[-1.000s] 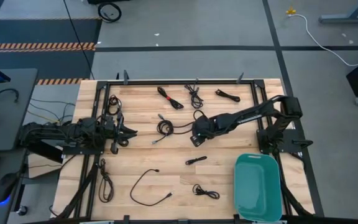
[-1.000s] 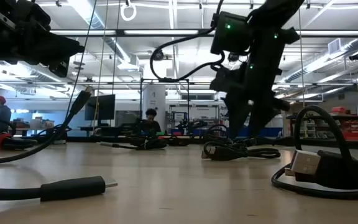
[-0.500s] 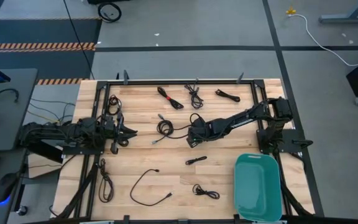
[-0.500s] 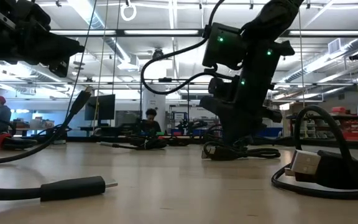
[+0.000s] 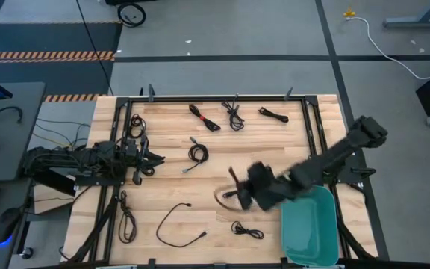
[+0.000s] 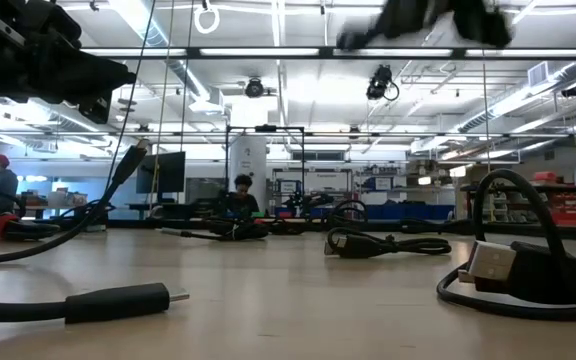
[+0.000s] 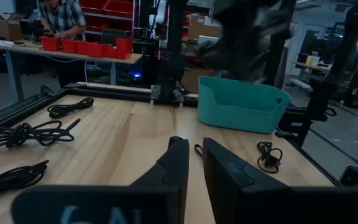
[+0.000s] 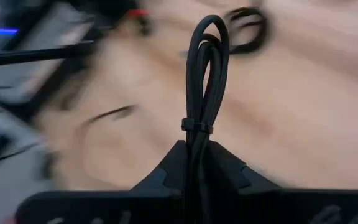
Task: Pick and place USB-C Cables
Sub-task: Put the black charger cable into the blue bin
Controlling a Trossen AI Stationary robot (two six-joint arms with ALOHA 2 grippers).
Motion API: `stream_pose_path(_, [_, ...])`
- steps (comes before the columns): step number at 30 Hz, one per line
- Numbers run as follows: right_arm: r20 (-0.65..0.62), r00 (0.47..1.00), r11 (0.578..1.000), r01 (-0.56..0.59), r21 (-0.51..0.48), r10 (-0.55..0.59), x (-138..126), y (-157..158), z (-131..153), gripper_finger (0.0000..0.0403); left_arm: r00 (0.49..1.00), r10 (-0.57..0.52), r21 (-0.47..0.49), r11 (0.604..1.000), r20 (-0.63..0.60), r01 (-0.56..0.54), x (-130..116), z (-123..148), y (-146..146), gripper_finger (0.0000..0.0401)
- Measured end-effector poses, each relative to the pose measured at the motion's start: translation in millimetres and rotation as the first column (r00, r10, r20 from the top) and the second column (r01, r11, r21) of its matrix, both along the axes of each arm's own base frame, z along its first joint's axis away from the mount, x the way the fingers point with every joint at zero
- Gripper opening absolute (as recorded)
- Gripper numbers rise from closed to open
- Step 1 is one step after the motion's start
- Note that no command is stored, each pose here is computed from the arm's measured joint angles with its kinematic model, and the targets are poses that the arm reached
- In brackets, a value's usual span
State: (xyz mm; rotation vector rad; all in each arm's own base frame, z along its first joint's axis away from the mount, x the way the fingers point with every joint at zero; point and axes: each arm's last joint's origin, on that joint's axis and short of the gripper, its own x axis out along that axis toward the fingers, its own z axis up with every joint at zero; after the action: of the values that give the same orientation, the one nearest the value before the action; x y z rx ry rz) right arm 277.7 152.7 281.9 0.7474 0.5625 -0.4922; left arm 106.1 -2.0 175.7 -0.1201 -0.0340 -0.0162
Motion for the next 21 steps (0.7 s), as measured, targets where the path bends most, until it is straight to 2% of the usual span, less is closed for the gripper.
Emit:
stream_pose_path(4, [0.050,0.996,0.987,-0.082,0.136,0.076,-24.4,43.1,25.4,0.0040,1.000,0.000,0.000,1.000,0.000,0.000,0.0,0.1,0.0,0.0052])
stream_pose_path(6, [0.023,0.996,0.970,-0.087,0.225,0.084,-39.0,58.1,28.9,0.0040,1.000,0.000,0.000,1.000,0.000,0.000,0.0,0.1,0.0,0.0055])
stream_pose_path(9, [-0.139,0.988,0.937,-0.013,0.350,0.065,-60.1,74.2,15.5,0.0040,1.000,0.000,0.000,1.000,0.001,0.000,0.0,0.1,0.0,0.0058])
stream_pose_path(12, [-0.390,0.921,0.889,0.159,0.430,0.024,-83.1,84.1,0.1,0.0040,1.000,0.000,0.000,1.000,0.001,0.000,0.0,0.1,0.0,0.0058])
stream_pose_path(13, [-0.477,0.879,0.873,0.233,0.429,-0.001,-91.3,85.5,-3.8,0.0040,1.000,0.000,0.000,1.000,0.001,0.000,0.0,0.1,0.0,0.0057])
stream_pose_path(15, [-0.626,0.776,0.855,0.375,0.360,-0.077,-107.0,85.8,-11.8,0.0040,1.000,0.000,0.000,1.000,0.001,0.000,0.0,0.1,0.0,0.0055])
stream_pose_path(16, [-0.677,0.730,0.853,0.411,0.322,-0.096,-112.4,84.8,-13.8,0.0040,1.000,0.000,0.000,1.000,0.001,0.000,0.0,0.1,0.0,0.0054])
stream_pose_path(18, [-0.727,0.675,0.868,0.430,0.249,-0.126,-116.8,81.1,-16.6,0.0040,1.000,0.000,0.000,1.000,0.002,0.000,0.0,0.2,0.0,0.0052])
stream_pose_path(21, [-0.761,0.626,0.903,0.408,0.132,-0.171,-117.8,71.6,-19.8,0.0040,1.000,0.000,0.000,1.000,0.002,0.000,0.0,0.1,0.0,0.0051])
